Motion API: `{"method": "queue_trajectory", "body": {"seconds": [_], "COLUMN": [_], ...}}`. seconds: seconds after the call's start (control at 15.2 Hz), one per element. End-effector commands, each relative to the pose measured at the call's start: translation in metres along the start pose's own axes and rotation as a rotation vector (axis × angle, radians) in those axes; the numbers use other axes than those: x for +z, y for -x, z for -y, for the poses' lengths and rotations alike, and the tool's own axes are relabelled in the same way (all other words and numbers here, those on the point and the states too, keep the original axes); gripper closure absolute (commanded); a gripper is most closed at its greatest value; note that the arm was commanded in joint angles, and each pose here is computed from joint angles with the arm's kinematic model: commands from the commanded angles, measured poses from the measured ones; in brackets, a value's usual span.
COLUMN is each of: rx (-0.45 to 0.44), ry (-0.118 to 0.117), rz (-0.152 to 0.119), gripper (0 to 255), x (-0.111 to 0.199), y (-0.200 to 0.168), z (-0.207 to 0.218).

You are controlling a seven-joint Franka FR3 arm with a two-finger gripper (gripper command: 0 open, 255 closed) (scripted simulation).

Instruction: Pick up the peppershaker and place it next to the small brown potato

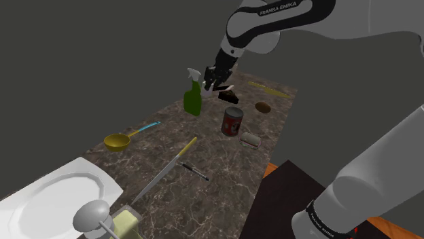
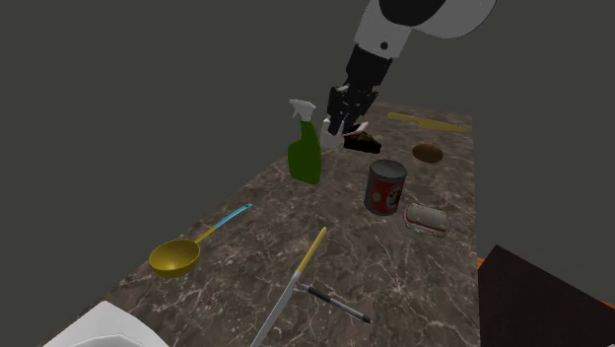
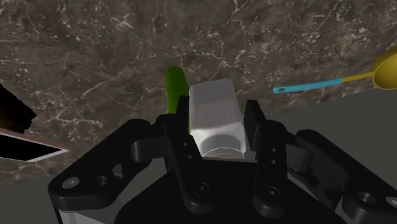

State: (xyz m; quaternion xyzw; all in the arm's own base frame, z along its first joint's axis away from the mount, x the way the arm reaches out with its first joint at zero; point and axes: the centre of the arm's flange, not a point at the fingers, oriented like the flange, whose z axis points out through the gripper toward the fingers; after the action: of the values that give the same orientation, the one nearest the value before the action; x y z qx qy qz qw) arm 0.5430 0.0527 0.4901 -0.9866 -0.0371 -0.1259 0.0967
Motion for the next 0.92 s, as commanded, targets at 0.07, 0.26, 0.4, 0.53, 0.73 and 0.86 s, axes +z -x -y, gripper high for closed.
{"method": "queue_trajectory", "body": {"seconds": [0.07, 0.26, 0.4, 0.53, 0.73, 0.86], "rx": [-0.002, -0.002, -0.002, -0.002, -0.002, -0.002], "ry": [0.0, 0.0, 0.0, 0.0, 0.0, 0.0], "rz": [0.0, 0.0, 0.0, 0.0, 0.0, 0.0], "gripper": [255, 255, 255, 255, 255, 255], "x": [-0.007, -0.015, -0.02, -0.025, -0.033, -0.038], "y": [0.004, 0.005, 0.006, 0.007, 0.008, 0.009], "z": [-0.036, -0.075, -0.1, -0.126, -0.165, -0.191]}}
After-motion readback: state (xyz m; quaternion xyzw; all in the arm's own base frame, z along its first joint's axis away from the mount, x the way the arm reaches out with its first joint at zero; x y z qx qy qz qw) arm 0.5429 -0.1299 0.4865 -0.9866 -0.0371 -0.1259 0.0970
